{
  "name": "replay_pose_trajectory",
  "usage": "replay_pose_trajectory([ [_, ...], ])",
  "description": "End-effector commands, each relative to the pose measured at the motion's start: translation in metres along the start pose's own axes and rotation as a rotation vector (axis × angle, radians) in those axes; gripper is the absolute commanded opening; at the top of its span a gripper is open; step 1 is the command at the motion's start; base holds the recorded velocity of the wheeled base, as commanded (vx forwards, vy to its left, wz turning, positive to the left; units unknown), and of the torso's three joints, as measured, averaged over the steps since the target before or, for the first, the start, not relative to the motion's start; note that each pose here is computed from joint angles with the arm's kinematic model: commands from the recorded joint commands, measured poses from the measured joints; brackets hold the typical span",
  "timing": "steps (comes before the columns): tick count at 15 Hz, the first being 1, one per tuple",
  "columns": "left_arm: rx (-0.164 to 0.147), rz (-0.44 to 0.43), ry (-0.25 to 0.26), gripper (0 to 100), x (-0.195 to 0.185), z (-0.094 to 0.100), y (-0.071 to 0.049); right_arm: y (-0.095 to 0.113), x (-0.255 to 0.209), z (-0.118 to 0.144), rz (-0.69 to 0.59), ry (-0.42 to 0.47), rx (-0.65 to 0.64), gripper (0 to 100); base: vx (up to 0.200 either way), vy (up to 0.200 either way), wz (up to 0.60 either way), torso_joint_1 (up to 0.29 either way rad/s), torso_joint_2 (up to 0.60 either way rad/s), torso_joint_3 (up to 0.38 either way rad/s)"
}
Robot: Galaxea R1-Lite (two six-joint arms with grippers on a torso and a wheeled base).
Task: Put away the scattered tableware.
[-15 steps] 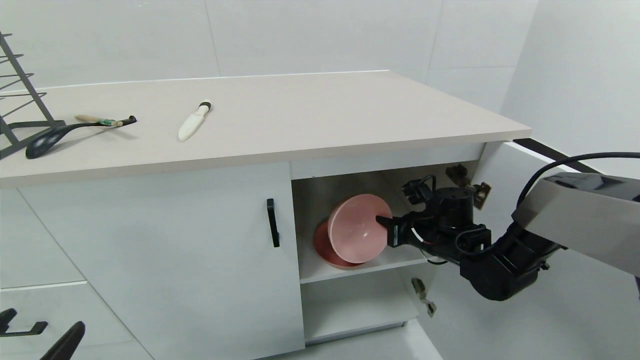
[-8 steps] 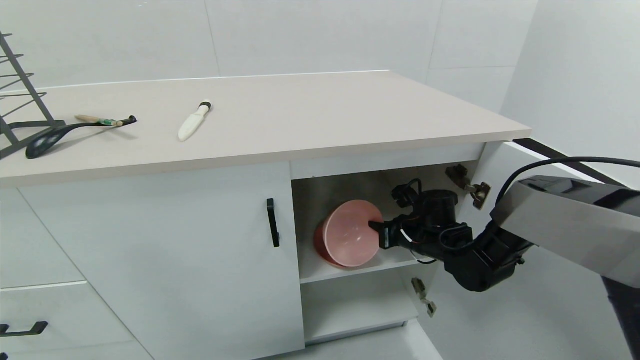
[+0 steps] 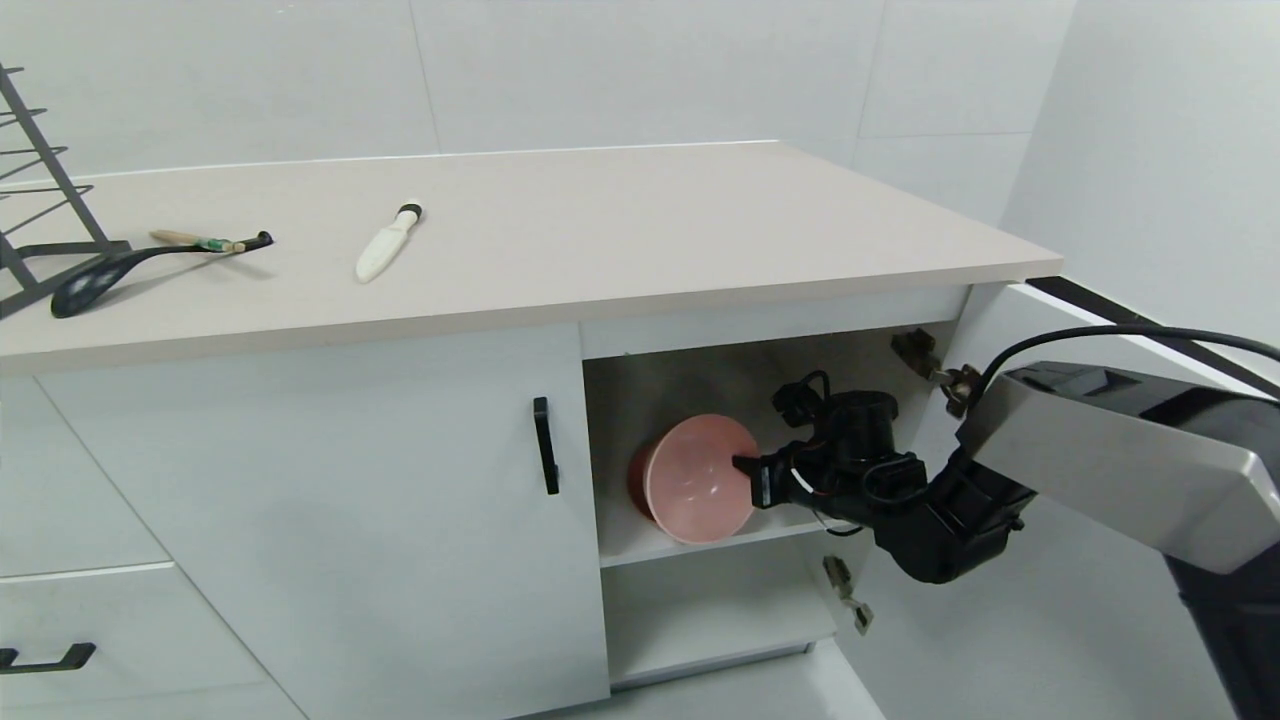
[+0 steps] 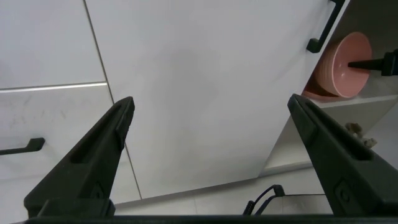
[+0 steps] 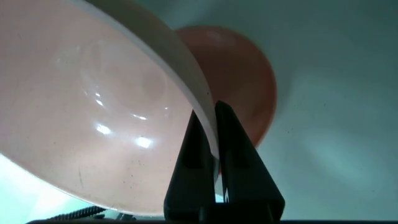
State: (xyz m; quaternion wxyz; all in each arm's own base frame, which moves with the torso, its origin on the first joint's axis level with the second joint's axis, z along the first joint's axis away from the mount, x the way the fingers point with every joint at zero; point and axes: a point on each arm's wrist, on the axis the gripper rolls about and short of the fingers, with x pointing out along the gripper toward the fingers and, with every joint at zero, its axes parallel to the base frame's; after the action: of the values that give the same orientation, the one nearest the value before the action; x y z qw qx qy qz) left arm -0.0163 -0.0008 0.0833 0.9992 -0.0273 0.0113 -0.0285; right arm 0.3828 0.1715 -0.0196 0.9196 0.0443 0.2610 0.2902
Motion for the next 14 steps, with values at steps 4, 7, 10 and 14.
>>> replay_pose_trajectory([
  [4, 0.002, -0.01, -0.005, 100, 0.0, 0.0, 0.0, -0.006, 0.005, -0.003, -0.018, 0.003, 0.002, 0, 0.0, 0.0, 0.0, 0.0, 0.0, 0.0],
  [7, 0.001, -0.01, -0.005, 100, 0.0, 0.0, 0.0, -0.01, 0.004, -0.003, -0.027, 0.002, 0.007, 0, 0.0, 0.0, 0.0, 0.0, 0.0, 0.0],
  [10, -0.001, -0.012, -0.005, 100, 0.0, 0.0, 0.0, -0.012, 0.006, -0.006, -0.032, 0.004, 0.006, 0, 0.0, 0.0, 0.0, 0.0, 0.0, 0.0],
  [14, -0.001, -0.016, -0.003, 100, 0.0, 0.0, -0.001, -0.013, 0.014, 0.001, -0.028, -0.026, -0.002, 0, 0.0, 0.0, 0.0, 0.0, 0.0, 0.0],
])
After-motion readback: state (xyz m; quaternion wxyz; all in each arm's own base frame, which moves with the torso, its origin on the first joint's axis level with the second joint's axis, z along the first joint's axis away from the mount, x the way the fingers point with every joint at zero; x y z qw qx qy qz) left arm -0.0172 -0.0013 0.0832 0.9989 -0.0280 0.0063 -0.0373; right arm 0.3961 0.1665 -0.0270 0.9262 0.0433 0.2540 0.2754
